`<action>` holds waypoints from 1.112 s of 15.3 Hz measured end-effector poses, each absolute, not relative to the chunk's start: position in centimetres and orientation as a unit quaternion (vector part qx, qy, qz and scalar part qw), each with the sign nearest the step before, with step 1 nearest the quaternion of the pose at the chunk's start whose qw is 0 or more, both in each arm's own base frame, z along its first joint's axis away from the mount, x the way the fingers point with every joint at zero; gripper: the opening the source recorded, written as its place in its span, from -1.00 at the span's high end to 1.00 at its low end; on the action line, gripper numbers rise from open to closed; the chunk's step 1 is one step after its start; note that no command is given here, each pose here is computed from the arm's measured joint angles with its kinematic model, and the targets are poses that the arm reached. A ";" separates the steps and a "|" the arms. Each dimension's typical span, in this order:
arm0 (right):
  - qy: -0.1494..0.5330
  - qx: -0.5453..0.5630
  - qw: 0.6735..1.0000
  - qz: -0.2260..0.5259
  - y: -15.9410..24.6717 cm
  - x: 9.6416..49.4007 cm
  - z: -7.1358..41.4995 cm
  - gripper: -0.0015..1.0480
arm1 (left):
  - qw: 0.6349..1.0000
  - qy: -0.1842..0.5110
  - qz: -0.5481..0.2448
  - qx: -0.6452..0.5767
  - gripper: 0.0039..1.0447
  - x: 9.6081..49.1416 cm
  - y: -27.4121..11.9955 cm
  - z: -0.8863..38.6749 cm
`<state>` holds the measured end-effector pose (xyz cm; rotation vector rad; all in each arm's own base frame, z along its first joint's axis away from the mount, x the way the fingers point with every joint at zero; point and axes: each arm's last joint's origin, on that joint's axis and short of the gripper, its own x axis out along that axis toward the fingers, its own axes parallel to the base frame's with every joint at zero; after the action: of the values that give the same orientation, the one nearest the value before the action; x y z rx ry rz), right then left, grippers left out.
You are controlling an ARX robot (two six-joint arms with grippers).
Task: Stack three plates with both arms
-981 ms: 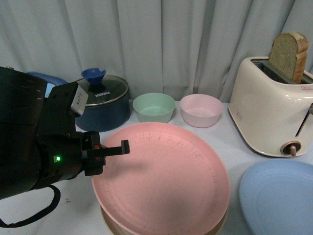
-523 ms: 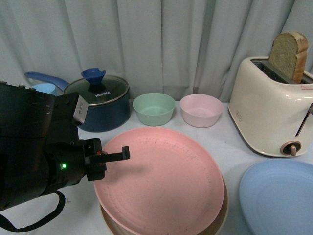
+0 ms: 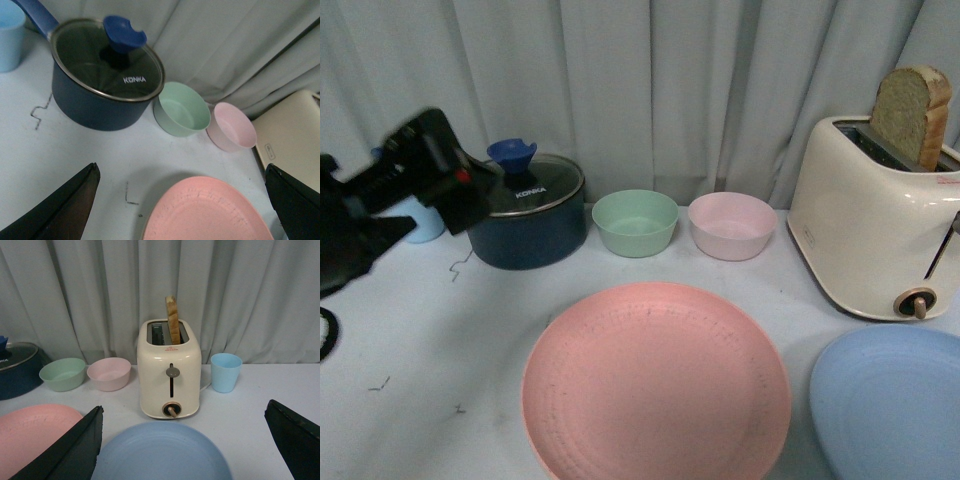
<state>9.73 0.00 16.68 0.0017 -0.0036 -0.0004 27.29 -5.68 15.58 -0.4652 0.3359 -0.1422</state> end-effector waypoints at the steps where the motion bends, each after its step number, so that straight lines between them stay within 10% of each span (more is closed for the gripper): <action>1: -0.002 0.001 1.000 0.000 0.0 9.7 16.7 -0.87 | 0.959 0.151 -0.064 -0.233 -0.87 26.4 -4.8 16.8; 4: -0.002 0.001 1.000 0.000 0.0 9.7 16.7 -0.87 | 0.994 -0.016 -0.008 -0.109 -0.37 22.4 -2.6 20.2; 10: -0.002 0.001 1.000 0.000 0.0 9.7 16.7 -0.87 | 1.000 0.003 -0.004 -0.008 0.97 17.4 -0.3 17.8; 17: -0.002 0.001 1.000 0.000 0.0 9.7 16.7 -0.87 | 1.000 -0.005 0.000 -0.007 0.97 15.5 0.0 16.8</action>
<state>9.73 0.00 16.68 0.0017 -0.0036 -0.0004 15.45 -0.01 16.77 -0.0143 -0.0093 -0.0008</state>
